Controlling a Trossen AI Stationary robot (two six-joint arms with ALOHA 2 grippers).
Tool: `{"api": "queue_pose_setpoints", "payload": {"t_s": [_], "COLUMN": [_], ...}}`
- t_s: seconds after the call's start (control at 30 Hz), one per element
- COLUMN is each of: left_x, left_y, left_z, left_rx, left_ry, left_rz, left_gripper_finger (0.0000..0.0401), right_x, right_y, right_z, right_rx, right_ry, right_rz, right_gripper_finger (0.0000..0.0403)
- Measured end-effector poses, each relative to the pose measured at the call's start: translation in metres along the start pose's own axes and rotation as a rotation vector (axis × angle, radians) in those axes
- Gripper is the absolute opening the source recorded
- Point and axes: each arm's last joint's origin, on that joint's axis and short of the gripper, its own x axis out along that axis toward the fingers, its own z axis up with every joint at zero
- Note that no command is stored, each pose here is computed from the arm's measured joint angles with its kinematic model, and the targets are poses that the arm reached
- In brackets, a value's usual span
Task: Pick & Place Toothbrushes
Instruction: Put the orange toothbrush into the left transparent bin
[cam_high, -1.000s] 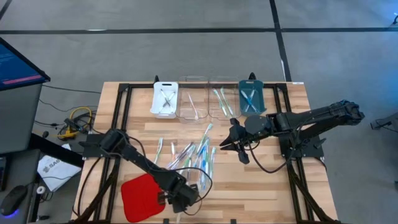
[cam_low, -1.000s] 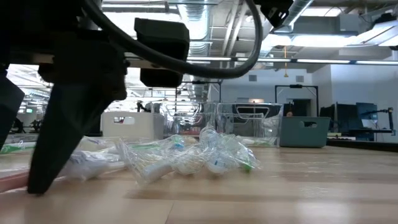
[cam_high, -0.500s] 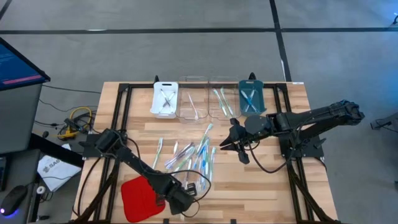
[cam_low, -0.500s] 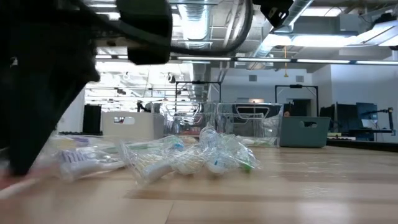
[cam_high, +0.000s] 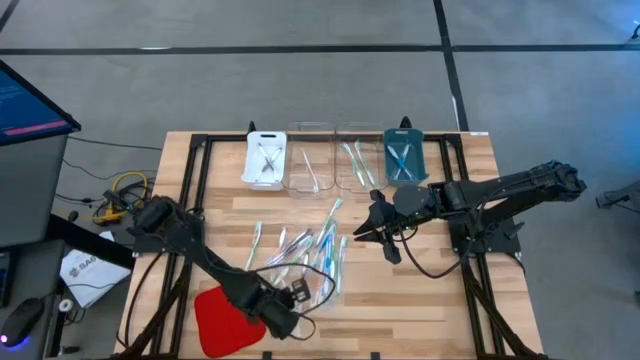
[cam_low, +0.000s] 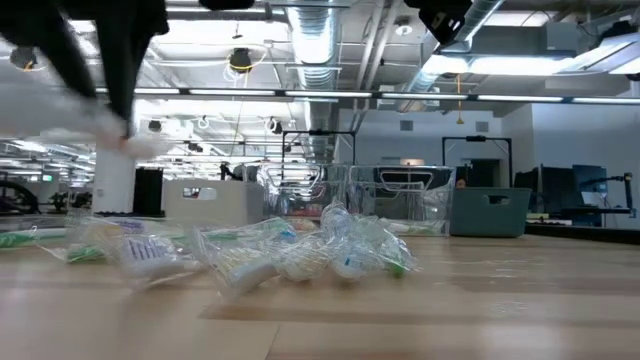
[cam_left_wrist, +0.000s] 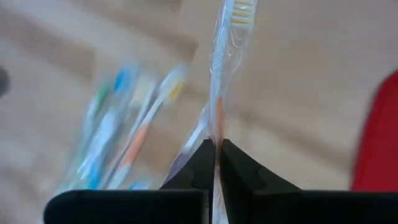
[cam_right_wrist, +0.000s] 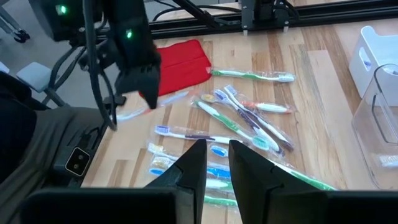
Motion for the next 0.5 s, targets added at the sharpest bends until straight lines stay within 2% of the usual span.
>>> {"api": "queue_pose_setpoints", "payload": {"t_s": [0.3,0.37,0.5], "left_x": [-0.041,-0.054,-0.078], "left_y": [0.059,0.072,0.1], "left_z": [-0.052,-0.068,-0.107], "left_rx": [-0.137,-0.1,0.043], "left_ry": [0.084,0.125,0.229], "left_rz": [0.232,0.297,0.382], "left_gripper_finger": [0.0006,0.0006,0.0006], "right_x": [0.0,0.0,0.0], "right_y": [0.0,0.0,0.0], "right_z": [0.001,0.001,0.001], "right_rx": [0.0,0.0,-0.001], "right_ry": [-0.006,-0.006,-0.005], "right_rz": [0.001,0.001,0.001], "right_gripper_finger": [0.0063,0.0063,0.0064]}}
